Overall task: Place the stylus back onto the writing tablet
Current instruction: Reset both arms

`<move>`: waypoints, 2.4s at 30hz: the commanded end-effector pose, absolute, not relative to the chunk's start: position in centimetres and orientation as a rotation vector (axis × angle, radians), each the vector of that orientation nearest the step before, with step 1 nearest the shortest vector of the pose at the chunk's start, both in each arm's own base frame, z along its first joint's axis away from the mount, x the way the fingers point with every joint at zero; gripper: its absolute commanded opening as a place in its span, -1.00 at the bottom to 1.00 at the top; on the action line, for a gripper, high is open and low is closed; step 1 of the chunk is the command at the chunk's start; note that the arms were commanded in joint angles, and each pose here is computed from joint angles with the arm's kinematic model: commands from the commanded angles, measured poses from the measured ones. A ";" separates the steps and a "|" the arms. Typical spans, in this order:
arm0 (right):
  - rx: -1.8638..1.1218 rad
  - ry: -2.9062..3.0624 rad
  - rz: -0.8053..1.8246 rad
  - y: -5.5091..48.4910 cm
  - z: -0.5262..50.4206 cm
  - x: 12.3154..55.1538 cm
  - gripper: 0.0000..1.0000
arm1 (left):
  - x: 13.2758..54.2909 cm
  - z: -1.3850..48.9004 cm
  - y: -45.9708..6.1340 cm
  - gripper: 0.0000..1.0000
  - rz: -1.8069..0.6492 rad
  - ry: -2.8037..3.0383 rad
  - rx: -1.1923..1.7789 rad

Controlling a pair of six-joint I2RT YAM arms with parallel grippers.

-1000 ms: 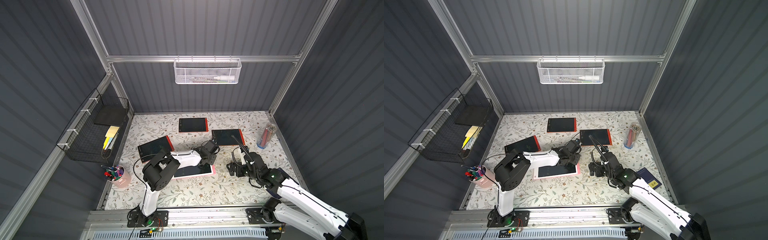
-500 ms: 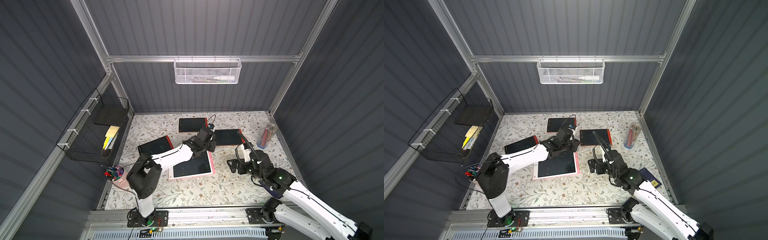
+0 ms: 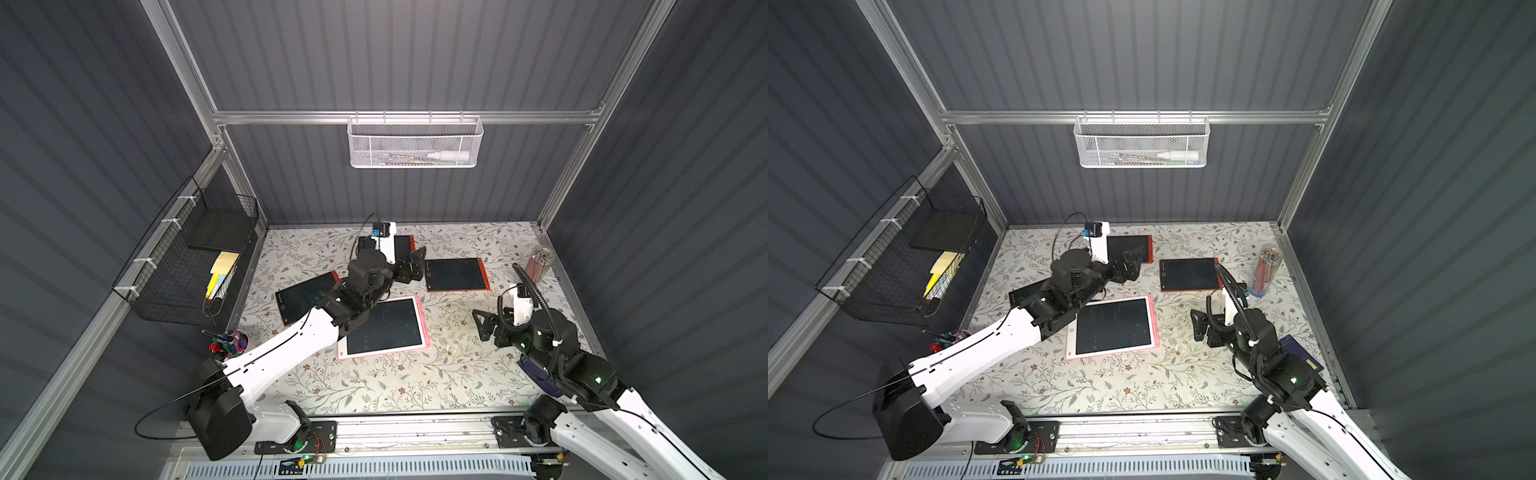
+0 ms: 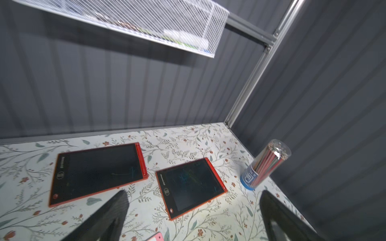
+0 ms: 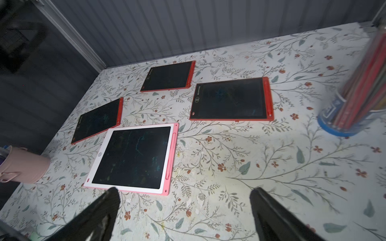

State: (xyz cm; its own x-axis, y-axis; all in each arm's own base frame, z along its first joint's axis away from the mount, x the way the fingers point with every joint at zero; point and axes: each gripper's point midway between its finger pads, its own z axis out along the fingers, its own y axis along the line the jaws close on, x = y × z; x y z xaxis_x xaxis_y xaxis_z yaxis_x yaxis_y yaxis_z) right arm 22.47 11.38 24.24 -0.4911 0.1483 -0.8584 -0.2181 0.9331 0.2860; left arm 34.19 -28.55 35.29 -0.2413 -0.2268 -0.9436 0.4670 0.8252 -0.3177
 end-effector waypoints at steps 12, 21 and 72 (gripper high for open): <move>-0.074 1.825 0.026 8.7 23.5 27.6 0.98 | 31.6 34.0 -12.7 0.98 -0.308 1.358 -0.280; -0.101 1.876 -0.121 7.1 18.1 31.9 0.98 | 31.7 28.0 -7.3 0.99 -0.027 1.373 -0.415; 0.172 1.852 -0.084 -2.0 9.7 39.8 0.98 | 37.3 26.9 0.1 0.99 0.012 1.046 -0.187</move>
